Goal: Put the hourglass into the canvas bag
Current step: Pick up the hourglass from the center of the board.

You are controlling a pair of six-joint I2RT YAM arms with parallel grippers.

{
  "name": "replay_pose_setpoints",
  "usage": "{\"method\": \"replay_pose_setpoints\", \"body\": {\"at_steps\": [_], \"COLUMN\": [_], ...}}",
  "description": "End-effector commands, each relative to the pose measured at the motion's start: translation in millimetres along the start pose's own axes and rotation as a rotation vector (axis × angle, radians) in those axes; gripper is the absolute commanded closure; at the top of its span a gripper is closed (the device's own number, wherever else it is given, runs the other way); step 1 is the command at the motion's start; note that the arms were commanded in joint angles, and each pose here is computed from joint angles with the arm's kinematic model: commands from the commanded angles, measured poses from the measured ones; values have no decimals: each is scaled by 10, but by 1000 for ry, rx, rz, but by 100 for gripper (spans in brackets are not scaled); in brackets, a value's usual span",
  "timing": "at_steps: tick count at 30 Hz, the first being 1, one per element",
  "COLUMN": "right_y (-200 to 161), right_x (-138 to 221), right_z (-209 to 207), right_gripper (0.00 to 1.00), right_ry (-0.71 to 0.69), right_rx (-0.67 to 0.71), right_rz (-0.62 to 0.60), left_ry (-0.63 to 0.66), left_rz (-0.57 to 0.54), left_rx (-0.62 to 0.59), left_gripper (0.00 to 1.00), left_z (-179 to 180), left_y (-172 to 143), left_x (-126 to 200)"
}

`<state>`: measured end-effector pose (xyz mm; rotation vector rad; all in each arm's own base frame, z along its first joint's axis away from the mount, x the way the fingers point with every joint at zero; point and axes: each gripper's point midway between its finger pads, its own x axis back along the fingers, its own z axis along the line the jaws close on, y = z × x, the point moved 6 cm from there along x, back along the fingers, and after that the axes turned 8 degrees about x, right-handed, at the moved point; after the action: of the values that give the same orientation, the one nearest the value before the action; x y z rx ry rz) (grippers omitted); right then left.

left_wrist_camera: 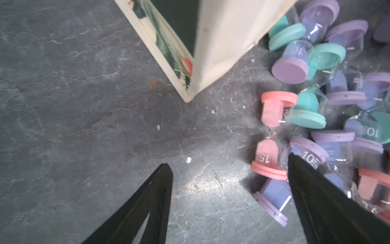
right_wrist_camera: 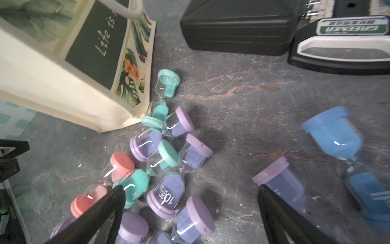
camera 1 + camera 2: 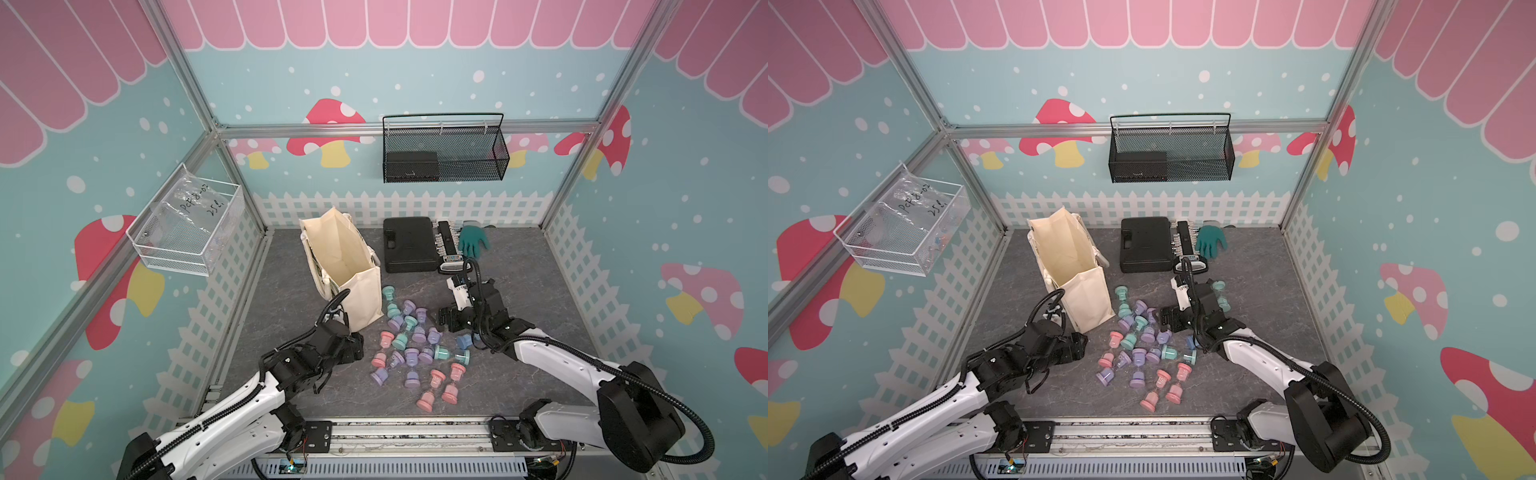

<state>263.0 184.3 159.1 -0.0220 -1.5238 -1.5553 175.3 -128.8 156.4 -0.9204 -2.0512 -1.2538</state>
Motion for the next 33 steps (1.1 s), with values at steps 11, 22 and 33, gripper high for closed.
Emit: {"method": "replay_pose_setpoints", "body": {"at_steps": [11,22,33], "right_y": [-202,-247,-263], "right_x": [-109,-131,-185], "right_z": [506,565,574], "right_gripper": [0,1,0], "right_ry": [77,69,68], "right_rx": [93,120,129], "right_rz": [101,107,112], "left_ry": [-52,95,177], "left_rz": [209,259,289], "left_rx": [-171,-229,-238], "left_gripper": [21,26,33], "left_z": [-483,-491,-423], "left_y": [-306,-398,-443], "left_x": [-298,-572,-658]}}
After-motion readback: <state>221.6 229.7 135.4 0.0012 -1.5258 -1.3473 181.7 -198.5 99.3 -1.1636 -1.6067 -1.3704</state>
